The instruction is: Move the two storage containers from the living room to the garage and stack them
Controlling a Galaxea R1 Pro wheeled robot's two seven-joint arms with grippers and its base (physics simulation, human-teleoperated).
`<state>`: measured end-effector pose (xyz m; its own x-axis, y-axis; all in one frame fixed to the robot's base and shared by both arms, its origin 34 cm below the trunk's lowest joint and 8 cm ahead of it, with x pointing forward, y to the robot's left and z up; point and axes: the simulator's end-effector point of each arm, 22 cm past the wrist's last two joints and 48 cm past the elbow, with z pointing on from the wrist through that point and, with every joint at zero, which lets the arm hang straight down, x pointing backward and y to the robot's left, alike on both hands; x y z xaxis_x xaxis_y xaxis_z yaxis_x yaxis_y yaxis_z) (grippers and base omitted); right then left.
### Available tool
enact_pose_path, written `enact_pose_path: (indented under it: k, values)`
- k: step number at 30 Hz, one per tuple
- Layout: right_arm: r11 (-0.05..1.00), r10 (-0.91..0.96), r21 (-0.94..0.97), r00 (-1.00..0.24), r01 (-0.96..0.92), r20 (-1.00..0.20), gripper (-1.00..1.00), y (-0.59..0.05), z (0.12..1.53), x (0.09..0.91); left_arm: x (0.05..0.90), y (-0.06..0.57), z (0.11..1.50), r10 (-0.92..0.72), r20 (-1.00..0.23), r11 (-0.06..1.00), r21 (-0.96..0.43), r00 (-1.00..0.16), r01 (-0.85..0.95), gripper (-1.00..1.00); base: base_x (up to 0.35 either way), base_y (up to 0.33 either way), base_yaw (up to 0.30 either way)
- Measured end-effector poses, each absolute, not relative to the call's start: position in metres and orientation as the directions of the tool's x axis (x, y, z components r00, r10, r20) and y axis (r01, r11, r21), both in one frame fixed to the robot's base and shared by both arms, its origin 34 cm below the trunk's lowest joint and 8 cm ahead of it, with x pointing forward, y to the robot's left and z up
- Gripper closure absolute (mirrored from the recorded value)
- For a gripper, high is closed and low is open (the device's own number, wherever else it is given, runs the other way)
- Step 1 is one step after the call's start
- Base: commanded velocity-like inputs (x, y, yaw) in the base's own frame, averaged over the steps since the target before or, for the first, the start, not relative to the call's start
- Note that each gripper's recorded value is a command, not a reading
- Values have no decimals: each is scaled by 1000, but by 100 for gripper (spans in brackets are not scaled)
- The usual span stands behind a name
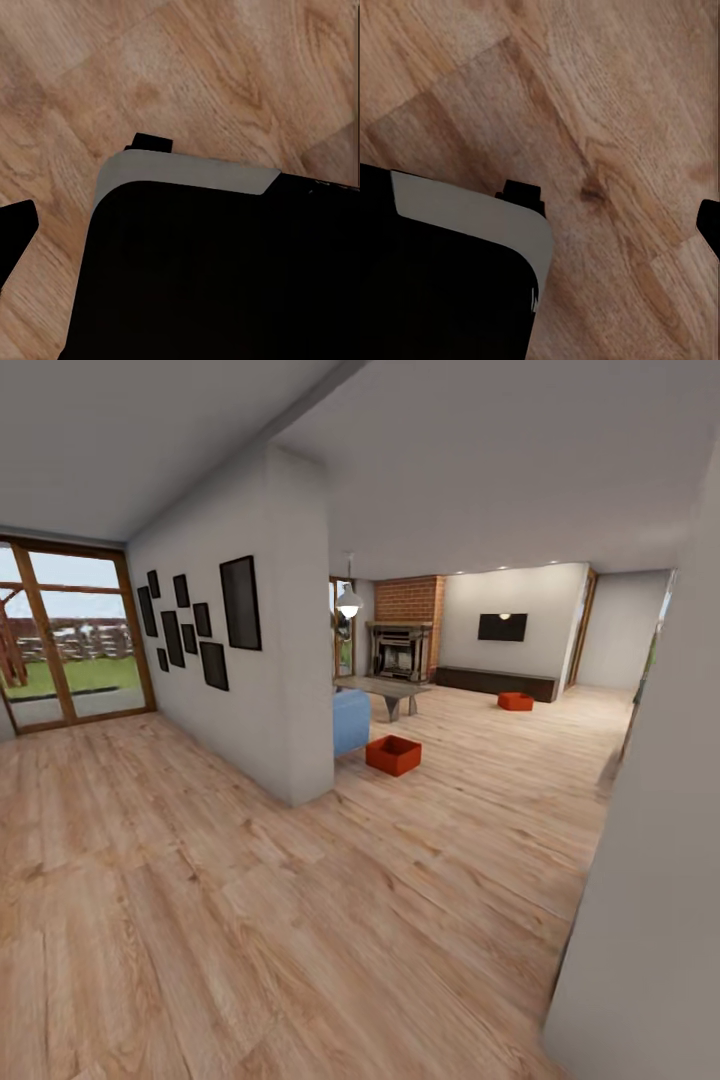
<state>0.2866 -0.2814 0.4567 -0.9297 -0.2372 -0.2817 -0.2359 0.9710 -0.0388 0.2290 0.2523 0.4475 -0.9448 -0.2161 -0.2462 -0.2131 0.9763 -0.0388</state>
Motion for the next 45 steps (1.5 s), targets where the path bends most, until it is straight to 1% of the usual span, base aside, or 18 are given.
enact_pose_path:
  k: [45]
  values:
    - [972,-234,-37,-930,-233,-283,-100,-281,457,287,229,250,448,-215,-246,977,-42,-945,-211,-100,323,0,0]
